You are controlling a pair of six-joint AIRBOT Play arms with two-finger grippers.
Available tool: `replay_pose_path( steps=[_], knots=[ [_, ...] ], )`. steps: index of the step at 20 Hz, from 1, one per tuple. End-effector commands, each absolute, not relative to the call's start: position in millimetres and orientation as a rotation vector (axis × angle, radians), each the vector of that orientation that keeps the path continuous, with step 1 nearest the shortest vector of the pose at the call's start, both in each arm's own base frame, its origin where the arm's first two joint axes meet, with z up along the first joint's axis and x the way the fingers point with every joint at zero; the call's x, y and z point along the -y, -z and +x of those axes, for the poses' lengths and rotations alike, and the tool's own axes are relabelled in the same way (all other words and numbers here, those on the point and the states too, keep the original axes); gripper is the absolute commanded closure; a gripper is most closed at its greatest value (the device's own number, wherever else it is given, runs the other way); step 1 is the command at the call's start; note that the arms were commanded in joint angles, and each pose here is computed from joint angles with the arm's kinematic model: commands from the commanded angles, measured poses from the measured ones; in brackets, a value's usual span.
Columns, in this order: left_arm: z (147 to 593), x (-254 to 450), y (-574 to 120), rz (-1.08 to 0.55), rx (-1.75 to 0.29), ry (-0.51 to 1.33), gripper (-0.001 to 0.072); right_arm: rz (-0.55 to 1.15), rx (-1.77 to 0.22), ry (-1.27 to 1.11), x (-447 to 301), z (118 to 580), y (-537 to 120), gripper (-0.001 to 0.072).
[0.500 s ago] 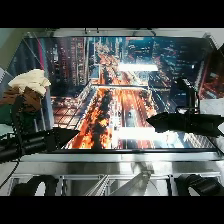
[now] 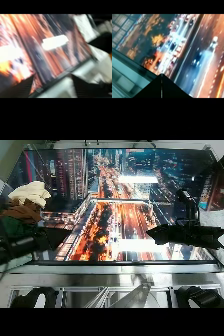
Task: Fold the shirts.
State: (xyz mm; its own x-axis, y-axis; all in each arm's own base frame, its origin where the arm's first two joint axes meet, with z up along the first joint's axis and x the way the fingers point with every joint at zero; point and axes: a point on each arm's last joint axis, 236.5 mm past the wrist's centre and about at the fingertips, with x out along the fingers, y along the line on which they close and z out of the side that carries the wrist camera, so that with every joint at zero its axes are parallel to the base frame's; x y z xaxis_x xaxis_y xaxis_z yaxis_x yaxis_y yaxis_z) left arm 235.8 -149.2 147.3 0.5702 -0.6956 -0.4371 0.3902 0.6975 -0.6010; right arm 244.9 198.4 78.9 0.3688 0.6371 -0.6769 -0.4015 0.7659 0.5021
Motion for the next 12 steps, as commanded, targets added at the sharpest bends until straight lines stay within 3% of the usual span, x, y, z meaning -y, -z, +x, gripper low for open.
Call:
replay_pose_path(
  steps=[1,5,8,12],
  knots=[
    [298.0,55.7,-185.8,-0.269,-0.568,0.316,-0.0013,0.270,-0.987,-0.678,-198.5,244.7,-79.1,0.0690],
    [370.5,-71.8,-183.4,-0.206,-0.679,0.045,-0.0013,0.271,-0.987,-0.677,-198.5,244.7,-79.1,0.0690],
    [438.4,-129.1,-142.3,-0.197,-0.786,0.052,-0.0013,0.271,-0.987,-0.677,-198.5,244.8,-79.0,0.0690],
    [520.5,-147.1,-44.4,-0.246,-0.923,0.118,-0.0013,0.271,-0.987,-0.678,-198.5,244.8,-79.0,0.0690]
  ],
)
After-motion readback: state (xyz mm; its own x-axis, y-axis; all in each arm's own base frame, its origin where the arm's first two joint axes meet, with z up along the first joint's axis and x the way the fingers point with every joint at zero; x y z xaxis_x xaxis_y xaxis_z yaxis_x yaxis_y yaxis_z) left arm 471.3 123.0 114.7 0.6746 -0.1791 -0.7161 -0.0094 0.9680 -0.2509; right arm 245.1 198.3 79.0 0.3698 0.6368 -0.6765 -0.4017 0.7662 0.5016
